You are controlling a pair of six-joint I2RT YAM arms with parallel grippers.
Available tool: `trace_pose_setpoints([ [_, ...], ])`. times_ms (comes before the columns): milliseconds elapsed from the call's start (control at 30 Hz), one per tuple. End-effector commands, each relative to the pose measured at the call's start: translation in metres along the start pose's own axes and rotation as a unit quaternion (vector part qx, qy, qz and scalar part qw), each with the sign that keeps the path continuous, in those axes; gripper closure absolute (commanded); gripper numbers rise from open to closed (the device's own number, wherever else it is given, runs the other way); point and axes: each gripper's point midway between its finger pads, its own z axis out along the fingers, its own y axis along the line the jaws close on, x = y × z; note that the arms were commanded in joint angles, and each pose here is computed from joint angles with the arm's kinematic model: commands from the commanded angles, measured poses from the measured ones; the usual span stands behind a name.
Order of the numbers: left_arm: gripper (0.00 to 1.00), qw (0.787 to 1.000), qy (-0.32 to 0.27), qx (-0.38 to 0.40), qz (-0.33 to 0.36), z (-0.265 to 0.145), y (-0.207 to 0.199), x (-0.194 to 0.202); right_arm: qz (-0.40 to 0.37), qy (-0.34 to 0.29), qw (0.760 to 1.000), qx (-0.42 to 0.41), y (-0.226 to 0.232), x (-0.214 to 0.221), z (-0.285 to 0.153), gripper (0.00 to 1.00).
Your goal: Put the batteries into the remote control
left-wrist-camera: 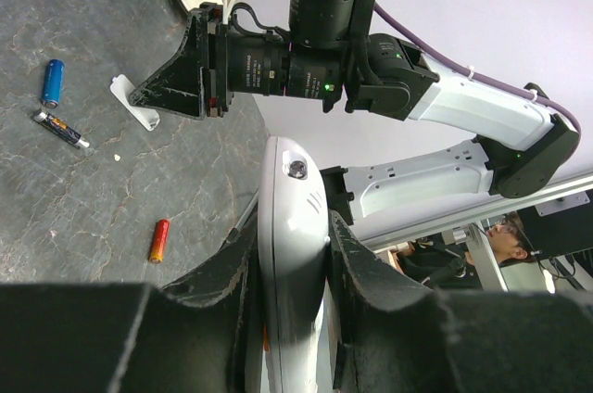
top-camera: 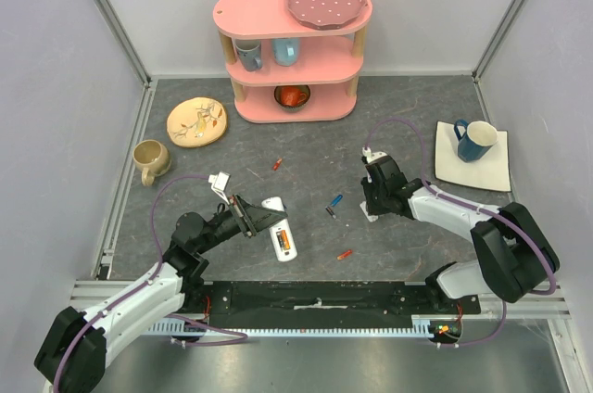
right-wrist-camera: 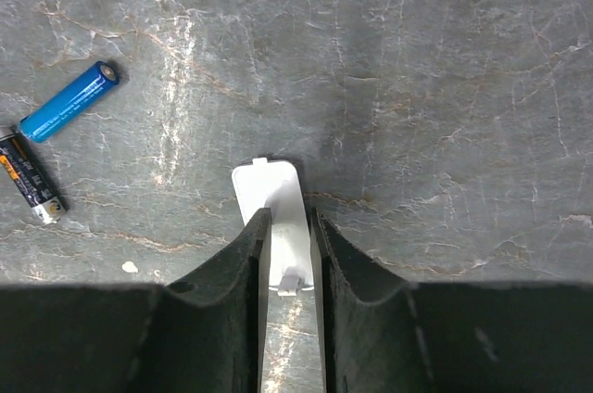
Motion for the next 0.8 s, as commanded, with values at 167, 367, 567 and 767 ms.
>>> trace_pose_setpoints([
  [167, 0.98, 1.000, 0.003, 0.008, 0.018, -0.0056, 0.0066, 0.0069, 0.000, 0.010, 1.000, -0.018, 0.0048, 0.0077, 0.0030, 0.76],
  [367, 0.98, 1.000, 0.004, 0.010, 0.019, -0.0056, 0.0058, 0.0073, 0.003, 0.011, 1.000, -0.025, 0.0069, 0.0097, 0.0021, 0.58],
  [567, 0.98, 1.000, 0.005, 0.008, 0.018, -0.0051, 0.0071, 0.0077, 0.006, 0.008, 1.000, -0.023, 0.0063, 0.0092, 0.0011, 0.55],
  [767, 0.98, 1.000, 0.006, 0.009, 0.018, -0.0046, 0.0066, 0.0075, 0.010, 0.000, 1.000, -0.021, 0.0058, 0.0058, -0.0019, 0.55],
])
